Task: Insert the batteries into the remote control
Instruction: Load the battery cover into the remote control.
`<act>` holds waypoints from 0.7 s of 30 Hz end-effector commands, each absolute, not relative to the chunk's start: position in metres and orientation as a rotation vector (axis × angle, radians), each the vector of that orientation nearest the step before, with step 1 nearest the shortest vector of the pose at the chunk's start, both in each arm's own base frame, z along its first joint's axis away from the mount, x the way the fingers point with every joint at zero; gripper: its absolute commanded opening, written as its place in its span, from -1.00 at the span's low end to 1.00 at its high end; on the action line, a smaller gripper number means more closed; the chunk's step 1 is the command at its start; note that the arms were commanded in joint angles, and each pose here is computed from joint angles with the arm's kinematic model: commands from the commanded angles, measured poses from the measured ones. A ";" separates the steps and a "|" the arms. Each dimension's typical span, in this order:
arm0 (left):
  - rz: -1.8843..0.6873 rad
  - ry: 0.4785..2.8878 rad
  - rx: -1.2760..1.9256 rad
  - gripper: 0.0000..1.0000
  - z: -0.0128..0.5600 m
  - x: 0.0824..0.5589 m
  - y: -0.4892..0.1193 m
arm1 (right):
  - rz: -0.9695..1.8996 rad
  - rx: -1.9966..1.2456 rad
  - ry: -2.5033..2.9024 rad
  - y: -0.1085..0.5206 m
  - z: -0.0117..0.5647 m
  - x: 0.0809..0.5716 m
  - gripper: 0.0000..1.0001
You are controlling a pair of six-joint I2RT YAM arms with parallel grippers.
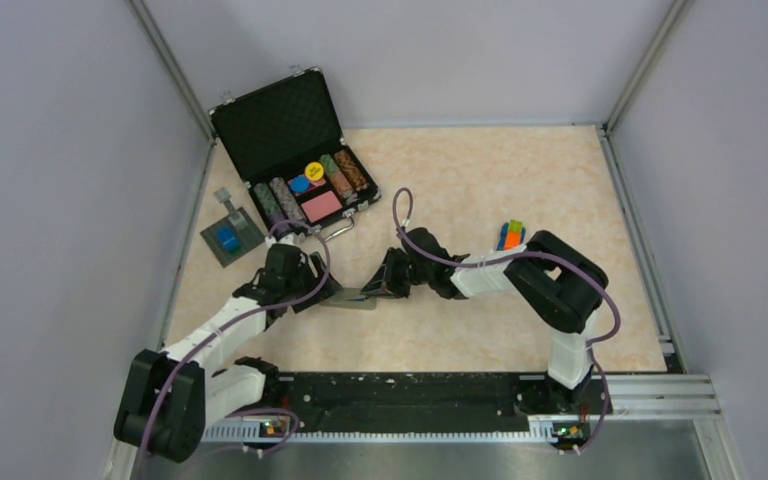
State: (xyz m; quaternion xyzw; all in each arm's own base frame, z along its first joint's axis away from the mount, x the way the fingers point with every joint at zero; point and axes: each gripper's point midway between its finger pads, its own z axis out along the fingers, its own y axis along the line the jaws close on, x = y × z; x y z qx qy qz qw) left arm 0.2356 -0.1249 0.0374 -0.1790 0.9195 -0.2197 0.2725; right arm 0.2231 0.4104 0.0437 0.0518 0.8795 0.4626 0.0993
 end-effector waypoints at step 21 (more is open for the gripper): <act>-0.857 2.528 -0.285 0.40 0.045 0.213 -0.158 | 0.972 0.099 2.811 0.400 0.004 0.193 -0.91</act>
